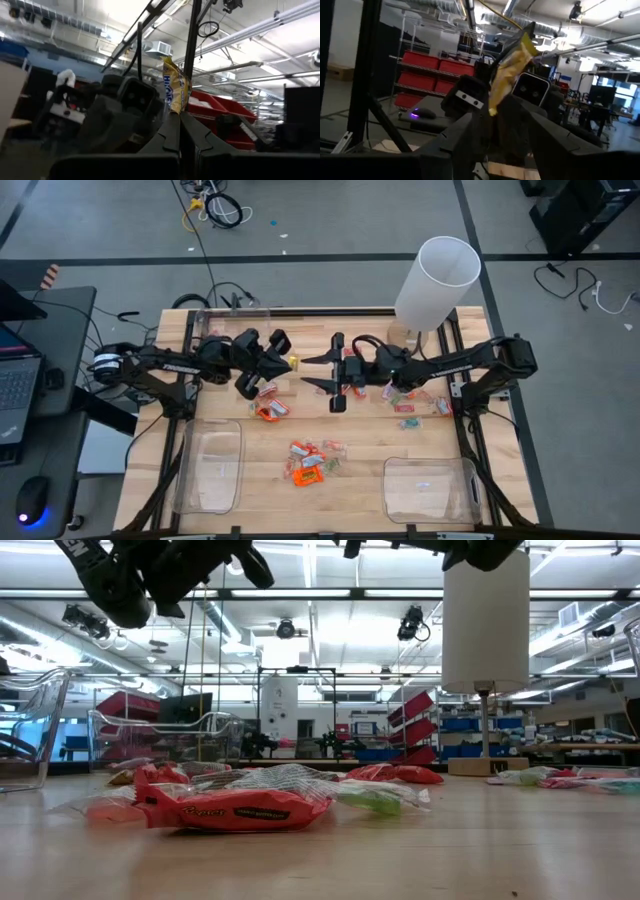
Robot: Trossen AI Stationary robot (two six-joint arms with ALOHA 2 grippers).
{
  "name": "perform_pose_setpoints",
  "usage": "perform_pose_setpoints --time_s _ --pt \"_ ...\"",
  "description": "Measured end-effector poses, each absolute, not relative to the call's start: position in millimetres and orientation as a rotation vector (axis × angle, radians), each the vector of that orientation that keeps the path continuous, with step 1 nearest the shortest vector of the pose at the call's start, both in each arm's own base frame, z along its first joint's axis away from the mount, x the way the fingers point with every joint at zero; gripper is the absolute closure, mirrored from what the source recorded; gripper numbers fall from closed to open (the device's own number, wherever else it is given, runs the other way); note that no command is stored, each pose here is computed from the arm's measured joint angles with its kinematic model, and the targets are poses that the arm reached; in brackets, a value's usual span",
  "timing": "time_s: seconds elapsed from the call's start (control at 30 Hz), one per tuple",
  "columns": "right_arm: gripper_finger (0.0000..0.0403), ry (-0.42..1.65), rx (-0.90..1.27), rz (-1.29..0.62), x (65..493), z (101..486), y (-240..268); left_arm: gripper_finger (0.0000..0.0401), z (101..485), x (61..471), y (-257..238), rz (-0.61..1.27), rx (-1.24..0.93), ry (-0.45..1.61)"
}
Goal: Sort candy
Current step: Put the yellow candy into the top left transparent bin
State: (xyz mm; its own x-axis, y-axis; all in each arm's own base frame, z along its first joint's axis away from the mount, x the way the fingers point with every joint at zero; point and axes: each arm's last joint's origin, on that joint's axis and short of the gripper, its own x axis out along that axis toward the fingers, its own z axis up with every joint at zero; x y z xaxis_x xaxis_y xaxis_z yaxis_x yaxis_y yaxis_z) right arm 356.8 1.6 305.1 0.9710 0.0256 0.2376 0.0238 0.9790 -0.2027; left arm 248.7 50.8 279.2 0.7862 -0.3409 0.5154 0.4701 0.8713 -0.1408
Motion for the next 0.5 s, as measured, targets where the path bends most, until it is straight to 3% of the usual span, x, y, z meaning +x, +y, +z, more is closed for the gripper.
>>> perform_pose_setpoints --time_s 0.5 --pt "0.0228 0.066 -0.177 -0.103 326.6 314.3 -1.3 0.0401 286.1 243.5 77.2 -0.35 -0.407 -0.4"
